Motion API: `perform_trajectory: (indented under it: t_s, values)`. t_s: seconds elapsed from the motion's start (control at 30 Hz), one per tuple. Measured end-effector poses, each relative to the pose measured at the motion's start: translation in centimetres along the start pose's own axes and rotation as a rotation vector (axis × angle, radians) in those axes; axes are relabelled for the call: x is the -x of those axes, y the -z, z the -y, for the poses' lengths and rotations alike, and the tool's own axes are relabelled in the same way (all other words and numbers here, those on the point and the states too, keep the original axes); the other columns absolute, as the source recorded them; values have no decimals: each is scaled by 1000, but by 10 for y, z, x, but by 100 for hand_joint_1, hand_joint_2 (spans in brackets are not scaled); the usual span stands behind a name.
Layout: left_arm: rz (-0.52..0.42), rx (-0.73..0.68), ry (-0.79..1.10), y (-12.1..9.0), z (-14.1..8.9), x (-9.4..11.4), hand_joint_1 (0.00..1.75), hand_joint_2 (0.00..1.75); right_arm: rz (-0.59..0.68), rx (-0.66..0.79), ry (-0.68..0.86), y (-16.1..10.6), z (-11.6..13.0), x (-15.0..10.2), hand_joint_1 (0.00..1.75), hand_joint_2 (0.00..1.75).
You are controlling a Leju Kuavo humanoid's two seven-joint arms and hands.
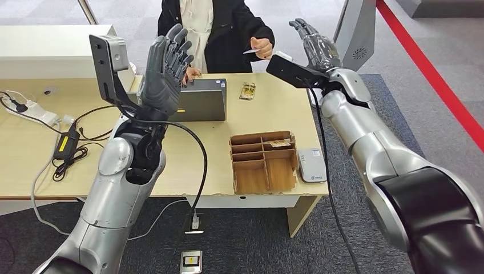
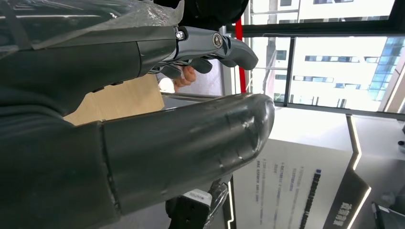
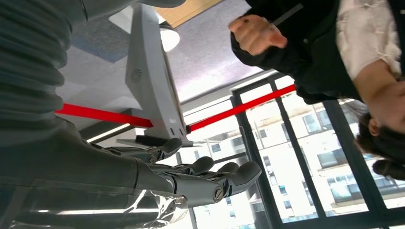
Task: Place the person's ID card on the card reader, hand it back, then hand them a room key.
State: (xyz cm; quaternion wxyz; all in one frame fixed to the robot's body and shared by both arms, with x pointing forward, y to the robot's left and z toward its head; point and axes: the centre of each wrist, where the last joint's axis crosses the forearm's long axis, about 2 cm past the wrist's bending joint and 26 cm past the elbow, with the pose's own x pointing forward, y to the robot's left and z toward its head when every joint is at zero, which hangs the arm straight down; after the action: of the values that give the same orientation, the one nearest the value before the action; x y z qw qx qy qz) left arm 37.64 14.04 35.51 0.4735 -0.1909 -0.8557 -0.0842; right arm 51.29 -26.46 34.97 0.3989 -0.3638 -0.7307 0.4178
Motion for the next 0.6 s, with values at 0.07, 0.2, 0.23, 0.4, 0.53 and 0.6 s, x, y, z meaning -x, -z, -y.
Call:
perform_trajectory:
  t_s: [0.07, 0.2, 0.23, 0.4, 0.53, 0.6]
  values:
    - [-2, -9, 1, 0, -1, 0, 0, 0, 30, 12, 38, 0, 1, 0, 0, 175]
    - [-11, -24, 4, -3, -2, 3, 0, 0, 64, -7, 111, -2, -2, 1, 0, 175]
    - [-14, -27, 5, -4, -3, 4, 0, 0, 70, -21, 132, -3, -4, 2, 0, 175]
    - [-31, -37, 11, -10, -7, 9, 0, 0, 87, -95, 240, -13, -19, 5, 0, 175]
    - [-41, -30, 17, -16, -10, 11, 0, 0, 90, -142, 318, -25, -30, 10, 0, 175]
    - [-43, -30, 18, -17, -11, 11, 0, 0, 93, -149, 332, -30, -33, 11, 0, 175]
